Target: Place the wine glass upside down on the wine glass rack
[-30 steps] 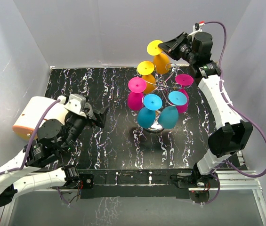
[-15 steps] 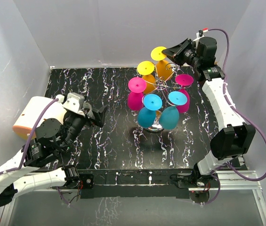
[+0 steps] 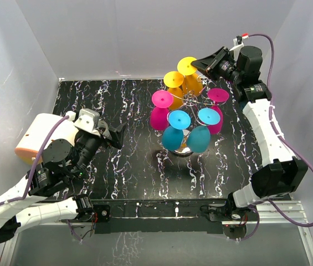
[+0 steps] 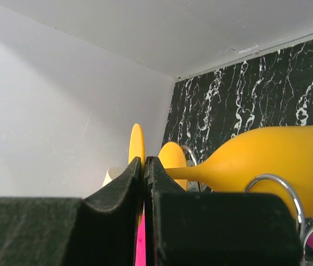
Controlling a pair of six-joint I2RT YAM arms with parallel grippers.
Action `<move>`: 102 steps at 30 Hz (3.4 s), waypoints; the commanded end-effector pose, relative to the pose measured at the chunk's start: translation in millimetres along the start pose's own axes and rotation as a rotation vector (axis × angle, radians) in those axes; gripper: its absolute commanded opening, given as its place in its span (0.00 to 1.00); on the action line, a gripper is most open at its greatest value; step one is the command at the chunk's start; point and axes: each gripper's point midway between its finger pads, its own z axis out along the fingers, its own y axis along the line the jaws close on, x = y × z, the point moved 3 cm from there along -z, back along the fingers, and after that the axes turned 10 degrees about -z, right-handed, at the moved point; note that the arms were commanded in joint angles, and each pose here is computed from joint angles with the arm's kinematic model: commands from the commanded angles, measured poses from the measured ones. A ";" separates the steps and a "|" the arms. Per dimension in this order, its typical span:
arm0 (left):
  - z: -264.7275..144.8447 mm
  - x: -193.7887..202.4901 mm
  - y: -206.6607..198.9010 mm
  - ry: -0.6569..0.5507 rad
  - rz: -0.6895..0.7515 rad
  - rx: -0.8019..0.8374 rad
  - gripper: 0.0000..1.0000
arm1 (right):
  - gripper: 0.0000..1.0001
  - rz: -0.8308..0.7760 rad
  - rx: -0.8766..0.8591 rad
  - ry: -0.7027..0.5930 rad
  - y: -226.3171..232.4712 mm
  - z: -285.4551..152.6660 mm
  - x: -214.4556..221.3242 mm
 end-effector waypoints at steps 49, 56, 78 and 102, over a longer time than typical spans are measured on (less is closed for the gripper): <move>-0.4 -6.0 2.6 -0.028 -0.026 -0.018 0.93 | 0.00 -0.181 0.252 -0.175 -21.5 -50.9 -10.0; 0.1 -5.4 2.4 -0.019 -0.026 -0.021 0.94 | 0.00 -0.191 0.266 -0.206 -23.5 -44.7 -19.9; 4.3 -5.0 0.1 -0.018 0.002 -0.021 0.94 | 0.00 -0.204 0.245 -0.157 -29.7 -28.4 -17.4; 8.0 -0.6 -1.9 0.000 0.001 -0.031 0.97 | 0.59 -0.294 0.270 -0.155 -26.2 -34.7 -24.4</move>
